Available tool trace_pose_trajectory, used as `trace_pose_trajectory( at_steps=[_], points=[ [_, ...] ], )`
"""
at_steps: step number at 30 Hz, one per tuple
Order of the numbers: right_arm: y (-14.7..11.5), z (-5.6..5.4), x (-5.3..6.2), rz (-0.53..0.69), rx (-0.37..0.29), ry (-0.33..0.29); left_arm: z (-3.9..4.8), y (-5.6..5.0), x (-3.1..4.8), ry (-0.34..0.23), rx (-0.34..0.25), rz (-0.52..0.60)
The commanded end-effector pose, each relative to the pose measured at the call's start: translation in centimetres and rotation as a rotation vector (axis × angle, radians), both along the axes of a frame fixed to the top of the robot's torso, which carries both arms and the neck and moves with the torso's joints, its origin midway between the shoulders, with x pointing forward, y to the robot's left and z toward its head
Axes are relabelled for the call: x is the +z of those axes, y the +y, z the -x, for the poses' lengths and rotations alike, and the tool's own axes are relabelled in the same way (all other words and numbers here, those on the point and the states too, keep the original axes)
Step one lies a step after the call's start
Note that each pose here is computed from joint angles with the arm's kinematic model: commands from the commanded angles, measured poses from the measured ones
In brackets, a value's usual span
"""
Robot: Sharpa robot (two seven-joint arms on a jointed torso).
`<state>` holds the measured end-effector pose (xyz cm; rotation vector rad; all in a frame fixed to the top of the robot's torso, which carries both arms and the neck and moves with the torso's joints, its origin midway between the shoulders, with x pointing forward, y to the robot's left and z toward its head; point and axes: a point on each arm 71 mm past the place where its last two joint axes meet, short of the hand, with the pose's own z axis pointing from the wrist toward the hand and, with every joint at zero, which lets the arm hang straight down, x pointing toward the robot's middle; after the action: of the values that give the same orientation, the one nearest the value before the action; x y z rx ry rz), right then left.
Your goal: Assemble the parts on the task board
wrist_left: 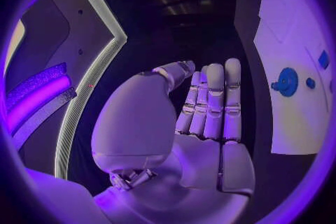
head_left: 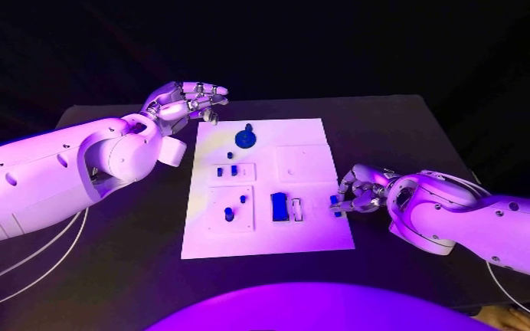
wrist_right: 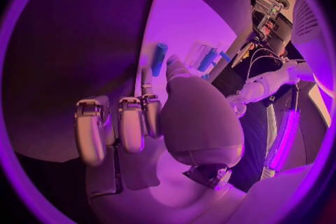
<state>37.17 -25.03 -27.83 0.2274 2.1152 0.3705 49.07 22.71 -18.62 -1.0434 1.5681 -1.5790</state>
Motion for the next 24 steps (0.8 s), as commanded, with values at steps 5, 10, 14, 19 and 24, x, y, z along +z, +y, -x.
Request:
trace_pose_trajectory(
  at_steps=[5,10,14,19,24],
  points=[
    [0.1,0.0,-0.7,0.084,0.044,0.004,0.17,0.0,0.12,0.000,-0.011,0.012],
    [0.5,-0.1,-0.9,0.104,0.066,-0.001,0.20,0.0,0.13,0.000,-0.012,0.011],
    [0.7,-0.1,-1.0,0.107,0.070,-0.011,0.21,0.1,0.13,0.001,-0.012,0.011],
    [1.0,0.0,-1.0,0.111,0.076,-0.020,0.22,0.1,0.12,0.002,-0.013,0.010],
    [1.2,0.1,-0.8,0.096,0.069,-0.026,0.22,0.1,0.11,0.002,-0.013,0.008]
  ],
)
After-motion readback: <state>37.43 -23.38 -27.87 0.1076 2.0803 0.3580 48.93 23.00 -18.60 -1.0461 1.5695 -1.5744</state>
